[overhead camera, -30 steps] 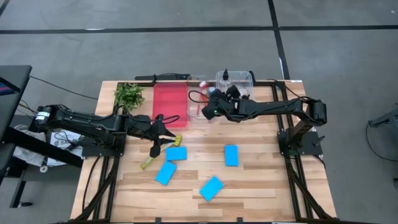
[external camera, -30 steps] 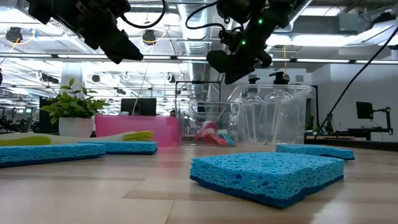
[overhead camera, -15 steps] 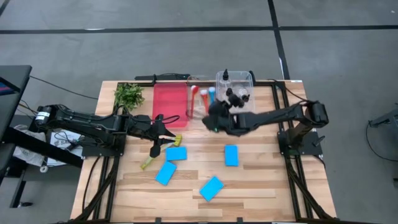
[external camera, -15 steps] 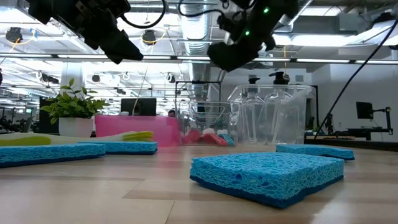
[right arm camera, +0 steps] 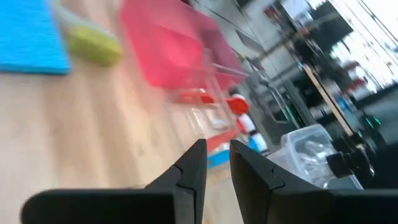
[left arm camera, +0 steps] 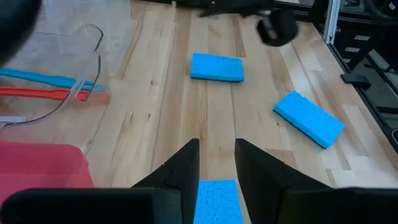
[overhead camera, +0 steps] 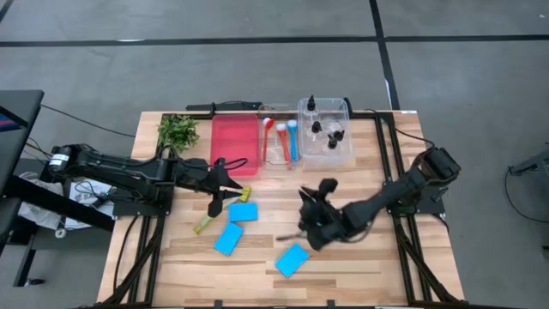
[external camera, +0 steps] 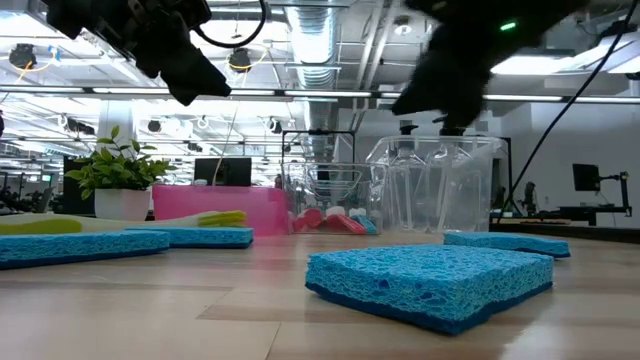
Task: Pick & Place Kitchen Sink Supplies
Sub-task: Put the green dish brush into the left transparent bin
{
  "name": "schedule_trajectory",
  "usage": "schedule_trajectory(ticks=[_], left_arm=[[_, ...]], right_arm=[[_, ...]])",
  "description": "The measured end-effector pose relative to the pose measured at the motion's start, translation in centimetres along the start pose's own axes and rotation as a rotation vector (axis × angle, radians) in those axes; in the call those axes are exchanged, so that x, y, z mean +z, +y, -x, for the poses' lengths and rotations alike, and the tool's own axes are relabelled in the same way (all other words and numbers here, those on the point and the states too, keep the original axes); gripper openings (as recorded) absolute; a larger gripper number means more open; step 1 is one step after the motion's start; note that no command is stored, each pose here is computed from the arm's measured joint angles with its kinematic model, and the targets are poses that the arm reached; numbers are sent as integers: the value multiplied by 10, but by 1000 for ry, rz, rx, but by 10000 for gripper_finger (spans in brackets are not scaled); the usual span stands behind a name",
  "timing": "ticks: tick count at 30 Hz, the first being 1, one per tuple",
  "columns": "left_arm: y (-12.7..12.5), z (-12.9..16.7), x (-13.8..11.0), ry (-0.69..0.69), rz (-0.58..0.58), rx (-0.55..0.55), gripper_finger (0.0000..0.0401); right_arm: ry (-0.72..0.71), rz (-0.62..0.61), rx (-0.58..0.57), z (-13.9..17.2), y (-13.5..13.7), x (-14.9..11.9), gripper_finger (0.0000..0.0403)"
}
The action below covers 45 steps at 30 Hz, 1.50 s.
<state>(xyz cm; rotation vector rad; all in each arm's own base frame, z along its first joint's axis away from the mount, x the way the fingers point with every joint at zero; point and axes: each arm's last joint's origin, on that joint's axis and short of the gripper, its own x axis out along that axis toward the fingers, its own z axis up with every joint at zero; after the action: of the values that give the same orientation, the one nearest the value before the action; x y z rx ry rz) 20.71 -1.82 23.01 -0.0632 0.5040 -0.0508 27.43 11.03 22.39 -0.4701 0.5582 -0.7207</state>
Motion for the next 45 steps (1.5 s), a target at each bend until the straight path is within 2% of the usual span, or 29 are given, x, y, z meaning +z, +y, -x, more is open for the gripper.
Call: schedule_trajectory(ticks=[6,13,20,24,28,34,40,45], left_arm=[[2,-13,-7,65,48,56,103],[-11,-37,-39,325,239,56,103],[-28,-25,-50,435,379,87,81],[-27,-11,-54,468,436,200,60],[-27,-11,-58,488,457,207,50],[-27,-14,-66,537,455,208,83],[-25,-21,-73,558,426,282,130],[-25,-35,-86,645,399,325,145]], right_arm=[[-75,45,101,36,2,-23,63],[-137,35,189,62,-7,-44,63],[-142,10,194,63,-11,-44,63],[-135,-5,181,58,-9,-43,63],[-120,-28,172,53,-10,-42,63],[-105,-38,176,49,-11,-42,63],[-103,-41,173,48,-11,-42,63],[-104,-41,174,48,-11,-42,63]])
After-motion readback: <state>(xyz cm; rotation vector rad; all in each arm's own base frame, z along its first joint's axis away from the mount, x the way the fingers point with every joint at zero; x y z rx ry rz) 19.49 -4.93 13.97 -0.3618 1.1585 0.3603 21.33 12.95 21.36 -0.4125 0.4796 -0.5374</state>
